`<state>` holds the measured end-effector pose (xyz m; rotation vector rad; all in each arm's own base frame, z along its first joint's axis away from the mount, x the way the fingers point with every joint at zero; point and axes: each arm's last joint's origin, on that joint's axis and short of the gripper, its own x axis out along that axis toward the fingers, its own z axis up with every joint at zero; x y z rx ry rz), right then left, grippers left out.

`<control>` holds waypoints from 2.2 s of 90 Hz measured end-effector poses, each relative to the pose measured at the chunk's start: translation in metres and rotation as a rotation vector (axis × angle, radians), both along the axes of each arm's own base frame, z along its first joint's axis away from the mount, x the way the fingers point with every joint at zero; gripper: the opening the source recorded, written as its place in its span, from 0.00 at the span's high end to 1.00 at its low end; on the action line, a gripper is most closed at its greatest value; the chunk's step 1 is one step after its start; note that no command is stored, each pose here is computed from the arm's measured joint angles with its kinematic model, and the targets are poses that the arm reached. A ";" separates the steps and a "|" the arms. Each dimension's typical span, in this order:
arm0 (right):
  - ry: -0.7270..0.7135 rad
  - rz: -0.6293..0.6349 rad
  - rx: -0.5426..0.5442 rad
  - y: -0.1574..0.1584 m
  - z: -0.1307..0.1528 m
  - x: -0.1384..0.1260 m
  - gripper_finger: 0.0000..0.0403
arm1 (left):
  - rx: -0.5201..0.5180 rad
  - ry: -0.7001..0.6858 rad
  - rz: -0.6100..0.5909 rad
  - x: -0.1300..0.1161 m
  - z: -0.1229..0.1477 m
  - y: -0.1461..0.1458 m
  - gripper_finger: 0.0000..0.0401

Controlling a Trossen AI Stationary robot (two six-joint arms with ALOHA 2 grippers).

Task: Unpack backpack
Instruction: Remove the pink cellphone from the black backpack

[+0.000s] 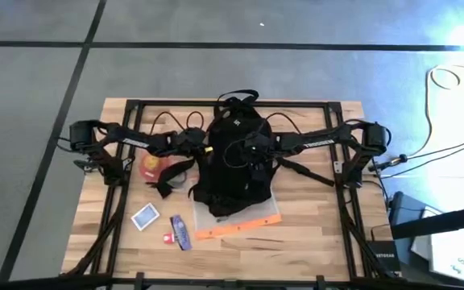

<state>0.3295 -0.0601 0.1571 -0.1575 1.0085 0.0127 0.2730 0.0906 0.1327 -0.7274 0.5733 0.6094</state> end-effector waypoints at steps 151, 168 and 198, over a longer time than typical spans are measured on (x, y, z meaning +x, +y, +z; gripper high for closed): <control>-0.003 0.007 -0.004 0.000 0.000 0.000 0.40 | -0.067 -0.110 -0.076 0.010 -0.036 0.027 0.79; -0.004 0.007 -0.004 0.000 0.000 0.000 0.40 | -0.053 -0.128 -0.095 0.010 -0.035 0.029 0.99; 0.059 -0.024 -0.079 -0.001 -0.001 -0.004 0.43 | -0.015 -0.233 -0.111 0.006 -0.004 0.035 1.00</control>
